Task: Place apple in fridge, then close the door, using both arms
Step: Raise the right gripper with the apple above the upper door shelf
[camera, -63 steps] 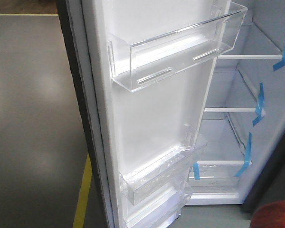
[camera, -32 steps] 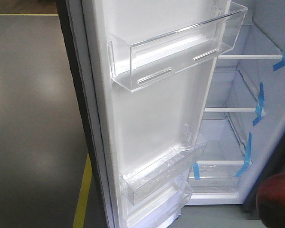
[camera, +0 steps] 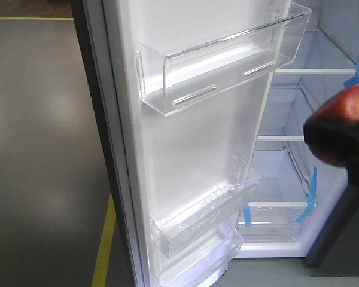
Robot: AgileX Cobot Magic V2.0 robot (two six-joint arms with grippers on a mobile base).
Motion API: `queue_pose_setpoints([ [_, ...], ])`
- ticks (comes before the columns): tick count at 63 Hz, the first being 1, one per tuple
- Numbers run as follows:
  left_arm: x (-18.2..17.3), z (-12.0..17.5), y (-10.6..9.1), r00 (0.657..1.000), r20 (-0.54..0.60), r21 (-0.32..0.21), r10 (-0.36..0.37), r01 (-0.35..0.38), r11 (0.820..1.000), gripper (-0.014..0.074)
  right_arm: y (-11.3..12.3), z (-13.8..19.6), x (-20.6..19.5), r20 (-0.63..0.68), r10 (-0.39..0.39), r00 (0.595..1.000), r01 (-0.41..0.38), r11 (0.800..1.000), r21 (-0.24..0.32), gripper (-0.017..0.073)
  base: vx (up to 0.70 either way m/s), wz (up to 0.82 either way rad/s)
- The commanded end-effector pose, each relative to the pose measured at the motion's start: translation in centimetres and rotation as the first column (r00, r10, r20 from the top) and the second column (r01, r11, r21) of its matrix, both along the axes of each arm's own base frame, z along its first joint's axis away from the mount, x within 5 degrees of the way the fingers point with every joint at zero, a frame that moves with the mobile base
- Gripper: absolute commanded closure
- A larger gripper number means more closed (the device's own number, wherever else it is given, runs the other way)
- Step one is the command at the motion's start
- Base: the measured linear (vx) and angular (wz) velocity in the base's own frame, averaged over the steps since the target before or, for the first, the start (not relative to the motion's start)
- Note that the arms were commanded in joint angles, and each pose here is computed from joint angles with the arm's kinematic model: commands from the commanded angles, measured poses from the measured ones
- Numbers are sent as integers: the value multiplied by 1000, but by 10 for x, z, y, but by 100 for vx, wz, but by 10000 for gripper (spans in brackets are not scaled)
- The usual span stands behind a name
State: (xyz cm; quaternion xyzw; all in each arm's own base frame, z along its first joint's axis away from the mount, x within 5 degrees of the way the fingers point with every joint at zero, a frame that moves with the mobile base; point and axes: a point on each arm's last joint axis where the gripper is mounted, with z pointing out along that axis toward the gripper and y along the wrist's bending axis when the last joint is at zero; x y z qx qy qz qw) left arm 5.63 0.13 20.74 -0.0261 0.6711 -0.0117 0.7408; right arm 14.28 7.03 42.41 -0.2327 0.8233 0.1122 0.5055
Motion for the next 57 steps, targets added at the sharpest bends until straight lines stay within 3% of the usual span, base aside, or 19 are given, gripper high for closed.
queue_pose_setpoints([
  [1, -1, 0, 0, 998, 64, -16, 4, -3, 1000, 600, 8, 37, 21, 121, -16, 992, 9, 998, 57, 158, 0, 0],
  [30, -1, 0, 0, 998, 64, -16, 4, -3, 1000, 600, 40, 106, 101, 265, -37, 964, 22, 998, 62, 158, 0, 0],
  [44, -1, 0, 0, 998, 64, -16, 4, -3, 1000, 600, 56, 108, 136, 274, -26, 961, 16, 999, 39, 158, 0, 0],
  [57, -1, 0, 0, 998, 64, -16, 4, -3, 1000, 600, 65, 92, 165, 255, -34, 966, 44, 998, -35, 158, 0, 0],
])
